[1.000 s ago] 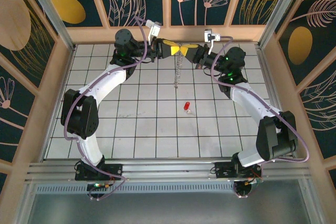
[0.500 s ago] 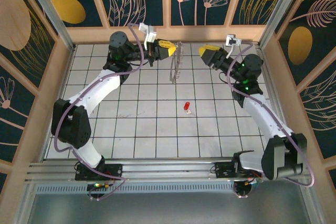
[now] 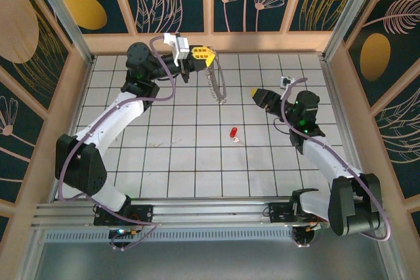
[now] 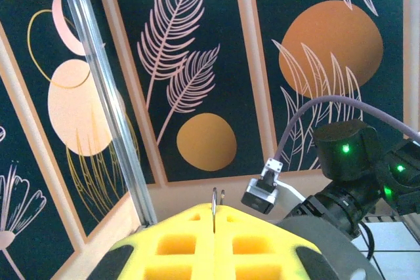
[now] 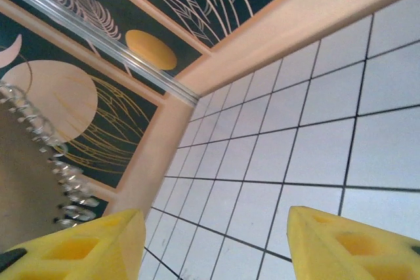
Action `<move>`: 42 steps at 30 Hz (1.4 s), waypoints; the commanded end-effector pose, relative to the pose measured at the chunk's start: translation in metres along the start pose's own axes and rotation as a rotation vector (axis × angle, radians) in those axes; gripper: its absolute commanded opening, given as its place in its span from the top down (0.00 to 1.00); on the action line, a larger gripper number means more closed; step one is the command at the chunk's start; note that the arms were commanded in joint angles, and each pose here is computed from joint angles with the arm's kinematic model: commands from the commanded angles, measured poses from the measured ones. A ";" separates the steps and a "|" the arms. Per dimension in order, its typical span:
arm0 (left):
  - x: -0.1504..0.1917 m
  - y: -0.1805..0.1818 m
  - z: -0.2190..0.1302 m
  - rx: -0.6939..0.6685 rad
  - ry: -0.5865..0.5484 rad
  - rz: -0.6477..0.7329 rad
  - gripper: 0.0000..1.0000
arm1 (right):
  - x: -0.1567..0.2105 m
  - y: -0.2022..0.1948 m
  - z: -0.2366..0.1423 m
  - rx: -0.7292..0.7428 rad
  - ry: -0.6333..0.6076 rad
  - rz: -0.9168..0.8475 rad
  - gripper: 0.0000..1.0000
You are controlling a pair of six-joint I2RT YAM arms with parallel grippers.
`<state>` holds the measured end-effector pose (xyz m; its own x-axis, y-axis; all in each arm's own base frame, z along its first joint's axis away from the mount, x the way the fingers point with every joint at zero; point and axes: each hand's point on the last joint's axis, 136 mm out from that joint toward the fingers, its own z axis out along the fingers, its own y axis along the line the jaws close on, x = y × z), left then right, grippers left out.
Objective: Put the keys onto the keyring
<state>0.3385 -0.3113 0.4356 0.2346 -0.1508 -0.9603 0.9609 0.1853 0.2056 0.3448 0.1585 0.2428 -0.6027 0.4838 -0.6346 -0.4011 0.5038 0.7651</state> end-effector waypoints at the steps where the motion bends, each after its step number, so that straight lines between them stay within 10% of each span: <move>1: -0.034 -0.011 -0.005 -0.008 -0.067 0.149 1.00 | 0.000 -0.004 0.000 0.008 -0.019 0.020 0.41; 24: 0.027 0.005 -0.028 -0.226 -0.036 -0.179 1.00 | 0.135 -0.081 0.009 0.523 0.449 -0.037 0.48; 42: 0.028 -0.006 -0.046 -0.296 -0.033 -0.189 1.00 | 0.165 -0.102 0.070 0.532 0.566 -0.063 0.52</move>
<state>0.3412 -0.2767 0.3836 0.0022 -0.2197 -0.9756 0.9091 0.4068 -0.0895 0.3308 0.2273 0.0526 -0.9118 0.1029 -0.3976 -0.1181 0.8615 0.4938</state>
